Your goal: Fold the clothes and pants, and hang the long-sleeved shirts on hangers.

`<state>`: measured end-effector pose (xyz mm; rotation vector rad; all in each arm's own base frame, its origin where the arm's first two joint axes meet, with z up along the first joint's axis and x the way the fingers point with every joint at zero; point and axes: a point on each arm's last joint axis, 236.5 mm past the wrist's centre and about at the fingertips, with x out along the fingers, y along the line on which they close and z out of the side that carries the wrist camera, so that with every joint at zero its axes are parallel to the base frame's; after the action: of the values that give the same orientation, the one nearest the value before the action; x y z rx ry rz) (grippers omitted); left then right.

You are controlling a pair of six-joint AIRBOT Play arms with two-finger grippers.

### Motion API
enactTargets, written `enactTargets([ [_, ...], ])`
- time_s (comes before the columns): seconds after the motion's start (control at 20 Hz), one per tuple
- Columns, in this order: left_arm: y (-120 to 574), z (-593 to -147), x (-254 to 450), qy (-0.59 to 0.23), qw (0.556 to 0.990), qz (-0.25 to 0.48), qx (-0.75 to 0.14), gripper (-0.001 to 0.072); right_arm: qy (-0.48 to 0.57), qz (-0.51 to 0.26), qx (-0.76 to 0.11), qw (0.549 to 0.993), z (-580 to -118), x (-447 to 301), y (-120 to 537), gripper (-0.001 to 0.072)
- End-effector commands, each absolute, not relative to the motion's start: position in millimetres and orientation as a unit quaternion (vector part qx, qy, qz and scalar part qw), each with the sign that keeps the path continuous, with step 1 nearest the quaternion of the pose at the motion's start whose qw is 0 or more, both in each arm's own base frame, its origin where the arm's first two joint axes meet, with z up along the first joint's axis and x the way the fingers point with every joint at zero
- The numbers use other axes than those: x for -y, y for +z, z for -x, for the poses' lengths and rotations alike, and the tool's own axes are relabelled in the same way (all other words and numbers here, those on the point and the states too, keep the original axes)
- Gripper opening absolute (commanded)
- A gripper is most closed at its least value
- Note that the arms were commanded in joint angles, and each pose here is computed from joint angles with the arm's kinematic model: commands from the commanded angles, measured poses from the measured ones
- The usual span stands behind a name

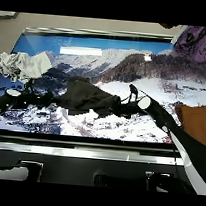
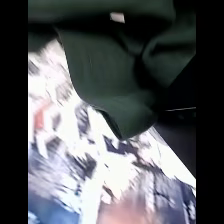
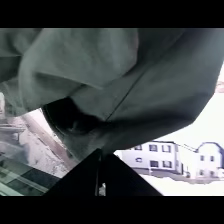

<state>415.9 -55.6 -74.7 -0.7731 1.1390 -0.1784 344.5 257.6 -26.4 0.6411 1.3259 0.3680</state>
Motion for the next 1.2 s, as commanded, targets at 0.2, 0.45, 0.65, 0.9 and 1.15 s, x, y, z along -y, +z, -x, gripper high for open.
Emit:
enactTargets([
  [0.2,163.4,-480.7,-3.3,-0.081,0.919,0.245,-0.298,0.0015,0.059,-0.086,-0.446,0.889,-383.4,-141.0,113.8,0.0024],
  [0.45,392.5,-414.5,-45.8,-0.003,0.988,0.130,-0.080,0.0016,-0.053,-0.012,-0.241,0.969,-376.5,-45.3,314.2,0.0025],
  [0.65,502.2,-308.1,-49.3,0.055,0.994,0.083,0.055,0.0016,-0.056,-0.054,-0.113,0.990,-316.0,-11.9,420.0,0.0025],
  [0.9,534.2,-216.9,-48.6,0.101,0.985,0.076,0.115,0.0017,-0.059,-0.098,-0.027,0.993,-245.8,21.7,470.2,0.0024],
  [1.15,471.0,-259.0,-51.9,0.095,0.990,0.102,-0.002,0.0017,-0.086,-0.083,-0.062,0.991,-282.4,17.2,450.2,0.0025],
])
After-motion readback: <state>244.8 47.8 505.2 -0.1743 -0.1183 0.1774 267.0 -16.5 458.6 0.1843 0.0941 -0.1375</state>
